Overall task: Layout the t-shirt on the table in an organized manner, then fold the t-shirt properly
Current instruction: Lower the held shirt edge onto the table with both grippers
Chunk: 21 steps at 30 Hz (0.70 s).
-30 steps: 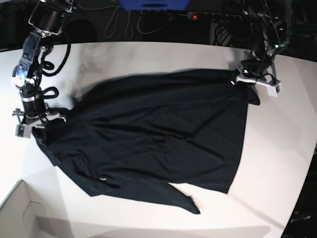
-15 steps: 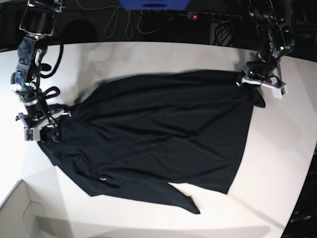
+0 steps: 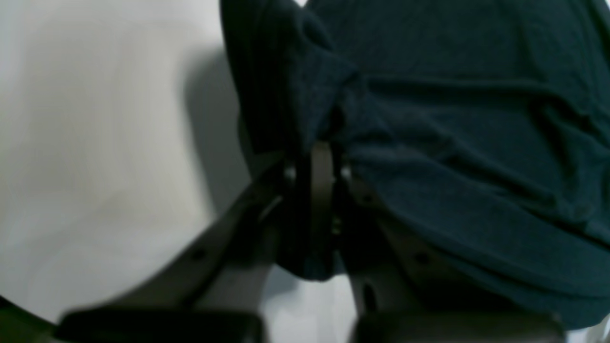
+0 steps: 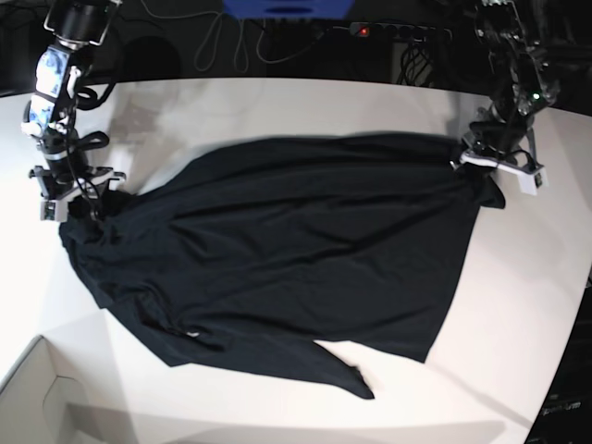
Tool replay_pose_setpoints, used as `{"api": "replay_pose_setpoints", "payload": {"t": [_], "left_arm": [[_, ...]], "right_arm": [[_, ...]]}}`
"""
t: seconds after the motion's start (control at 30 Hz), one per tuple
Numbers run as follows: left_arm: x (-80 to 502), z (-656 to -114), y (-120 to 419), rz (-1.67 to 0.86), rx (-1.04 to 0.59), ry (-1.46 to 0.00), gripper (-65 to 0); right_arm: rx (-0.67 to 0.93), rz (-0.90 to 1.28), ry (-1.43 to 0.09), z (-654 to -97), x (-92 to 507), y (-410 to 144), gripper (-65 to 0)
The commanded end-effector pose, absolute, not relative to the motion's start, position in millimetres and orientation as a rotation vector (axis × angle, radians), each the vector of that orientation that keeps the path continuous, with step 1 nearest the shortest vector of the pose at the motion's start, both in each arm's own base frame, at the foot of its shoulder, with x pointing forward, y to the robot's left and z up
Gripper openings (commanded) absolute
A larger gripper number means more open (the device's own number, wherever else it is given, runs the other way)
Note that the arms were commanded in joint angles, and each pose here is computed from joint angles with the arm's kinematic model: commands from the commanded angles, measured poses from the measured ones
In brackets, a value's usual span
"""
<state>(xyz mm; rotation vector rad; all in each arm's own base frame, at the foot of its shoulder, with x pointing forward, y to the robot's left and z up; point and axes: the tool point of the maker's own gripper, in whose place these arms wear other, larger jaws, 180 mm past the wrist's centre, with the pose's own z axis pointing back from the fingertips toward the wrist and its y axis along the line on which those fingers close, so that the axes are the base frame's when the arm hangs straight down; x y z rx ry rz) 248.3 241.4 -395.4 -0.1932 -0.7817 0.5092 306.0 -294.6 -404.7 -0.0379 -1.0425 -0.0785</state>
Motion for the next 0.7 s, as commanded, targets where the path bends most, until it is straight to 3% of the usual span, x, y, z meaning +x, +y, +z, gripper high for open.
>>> {"api": "replay_pose_setpoints", "payload": {"t": [0.0, 0.33, 0.5, 0.63, 0.67], "left_arm": [[254.8, -384.2, 246.5, 0.501, -0.185, -0.821, -65.0], [255.2, -383.4, 248.1, 0.502, -0.180, -0.826, -65.0], [255.2, -381.7, 254.1, 0.498, -0.167, -0.829, -65.0], [252.0, -379.0, 267.5, 0.532, -0.147, -0.838, -65.0], [254.3, -376.5, 270.1, 0.538, -0.145, -0.848, -65.0]], "right_arm": [[-0.049, -0.071, -1.110, -385.6, 316.8, -299.9, -34.0], [-0.025, -0.087, -1.080, -399.6, 309.1, -291.5, -36.4], [-0.021, -0.109, -1.037, -415.7, 301.9, -296.4, -50.0], [-0.040, -0.100, -1.034, -413.4, 299.2, -304.9, -65.0], [-0.042, -0.100, -1.034, -413.1, 298.3, -305.4, -65.0]]}}
